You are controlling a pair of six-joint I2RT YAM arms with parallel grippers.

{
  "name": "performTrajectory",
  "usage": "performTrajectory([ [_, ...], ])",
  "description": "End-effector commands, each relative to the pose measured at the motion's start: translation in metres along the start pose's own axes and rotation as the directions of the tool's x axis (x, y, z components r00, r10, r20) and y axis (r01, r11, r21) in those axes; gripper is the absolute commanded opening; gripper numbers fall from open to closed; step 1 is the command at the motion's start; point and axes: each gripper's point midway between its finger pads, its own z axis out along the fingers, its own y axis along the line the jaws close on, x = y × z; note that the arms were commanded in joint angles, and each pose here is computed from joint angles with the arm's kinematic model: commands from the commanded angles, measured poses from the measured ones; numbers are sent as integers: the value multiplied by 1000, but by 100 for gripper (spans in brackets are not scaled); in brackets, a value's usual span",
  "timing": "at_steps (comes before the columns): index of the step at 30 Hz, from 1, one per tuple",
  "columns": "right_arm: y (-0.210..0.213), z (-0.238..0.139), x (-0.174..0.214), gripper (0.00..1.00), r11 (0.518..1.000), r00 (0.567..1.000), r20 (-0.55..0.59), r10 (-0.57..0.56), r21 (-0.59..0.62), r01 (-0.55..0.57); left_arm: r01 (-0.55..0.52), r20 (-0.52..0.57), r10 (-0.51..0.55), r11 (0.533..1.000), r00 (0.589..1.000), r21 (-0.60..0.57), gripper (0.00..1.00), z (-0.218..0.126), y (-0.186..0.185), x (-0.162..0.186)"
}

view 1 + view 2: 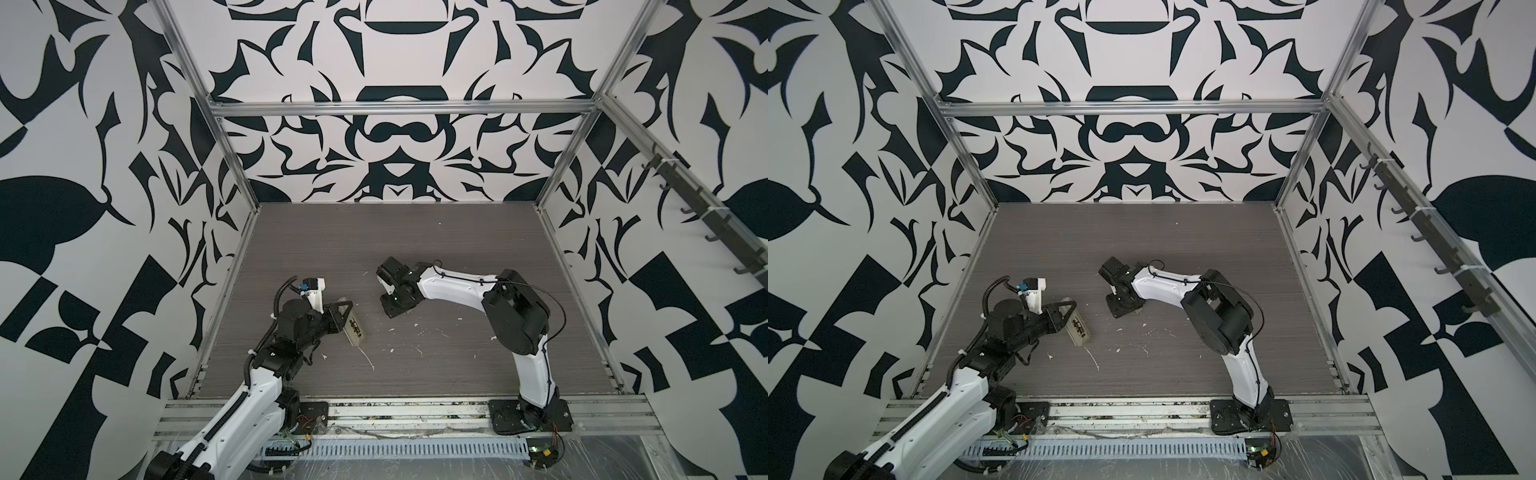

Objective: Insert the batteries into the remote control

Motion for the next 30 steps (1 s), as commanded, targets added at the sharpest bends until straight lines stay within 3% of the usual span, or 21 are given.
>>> performTrajectory([
  [1,13,-40,-13,59,995,993,87,-86,-47,90,2,28,-2,1000,1000,10,0,0,-4,-8],
  [15,-21,-83,5,66,987,998,-51,-30,159,37,-27,39,23,992,999,121,0,6,-22,-12],
  [25,-37,-60,15,64,988,991,-132,36,154,-16,-45,42,39,987,998,152,0,10,-29,-17],
  [30,-34,-58,8,64,993,992,-129,11,115,3,-36,47,30,988,998,150,0,11,-27,-17],
])
